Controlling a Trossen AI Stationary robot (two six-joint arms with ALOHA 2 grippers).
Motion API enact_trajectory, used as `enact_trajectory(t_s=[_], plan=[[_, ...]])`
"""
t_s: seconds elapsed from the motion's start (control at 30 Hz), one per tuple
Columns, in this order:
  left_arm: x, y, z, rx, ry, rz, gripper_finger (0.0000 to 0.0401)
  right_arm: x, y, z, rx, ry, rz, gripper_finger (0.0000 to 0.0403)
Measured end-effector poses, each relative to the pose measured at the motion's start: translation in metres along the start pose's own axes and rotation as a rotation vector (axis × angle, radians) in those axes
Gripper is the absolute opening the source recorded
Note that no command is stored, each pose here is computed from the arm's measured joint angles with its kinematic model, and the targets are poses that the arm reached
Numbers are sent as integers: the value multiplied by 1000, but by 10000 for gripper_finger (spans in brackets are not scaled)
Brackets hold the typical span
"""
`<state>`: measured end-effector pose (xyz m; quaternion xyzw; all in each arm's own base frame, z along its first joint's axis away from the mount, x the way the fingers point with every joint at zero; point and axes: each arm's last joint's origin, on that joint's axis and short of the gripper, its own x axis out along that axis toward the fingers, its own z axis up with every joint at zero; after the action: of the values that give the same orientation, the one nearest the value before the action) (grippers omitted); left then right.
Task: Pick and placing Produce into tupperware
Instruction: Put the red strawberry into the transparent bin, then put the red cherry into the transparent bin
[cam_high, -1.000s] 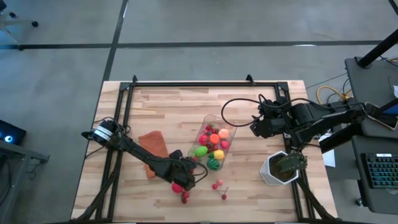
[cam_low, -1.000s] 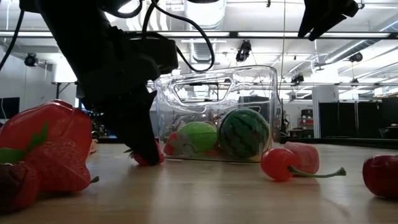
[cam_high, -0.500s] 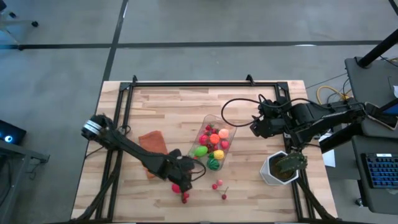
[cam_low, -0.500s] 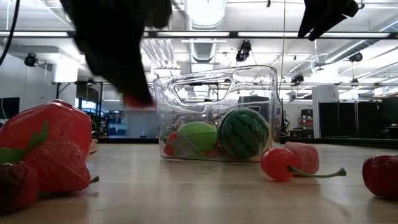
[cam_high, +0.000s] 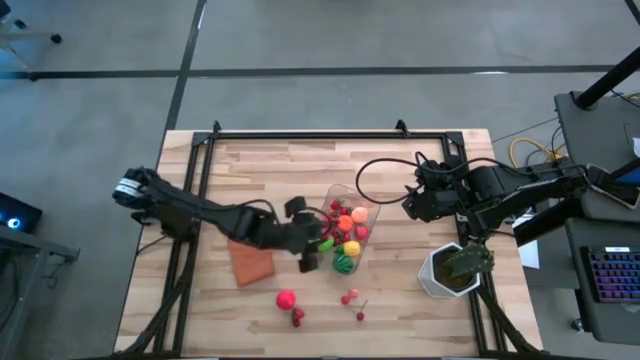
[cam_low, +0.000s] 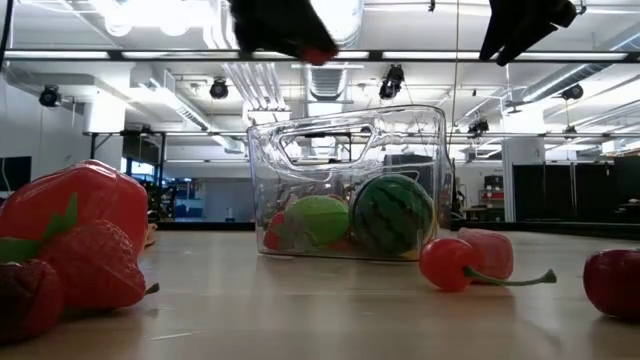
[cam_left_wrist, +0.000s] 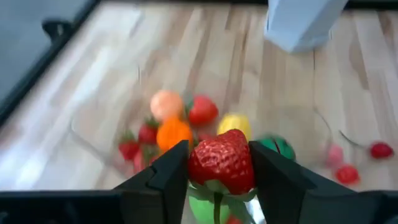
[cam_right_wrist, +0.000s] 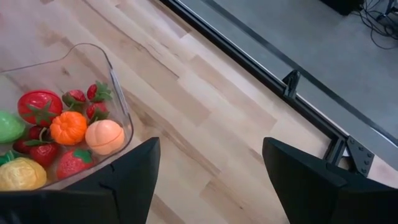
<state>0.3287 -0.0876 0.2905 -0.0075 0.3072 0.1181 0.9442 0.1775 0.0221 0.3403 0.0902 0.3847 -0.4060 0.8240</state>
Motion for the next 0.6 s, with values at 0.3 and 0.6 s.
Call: enact_trajectory(t_s=[0.3, 0.6], plan=[[46, 13, -4, -146, 42, 43, 253, 0, 0, -2, 18, 39, 25, 276], [8, 1, -6, -283, 111, -37, 310, 0, 1, -3, -2, 69, 43, 276]])
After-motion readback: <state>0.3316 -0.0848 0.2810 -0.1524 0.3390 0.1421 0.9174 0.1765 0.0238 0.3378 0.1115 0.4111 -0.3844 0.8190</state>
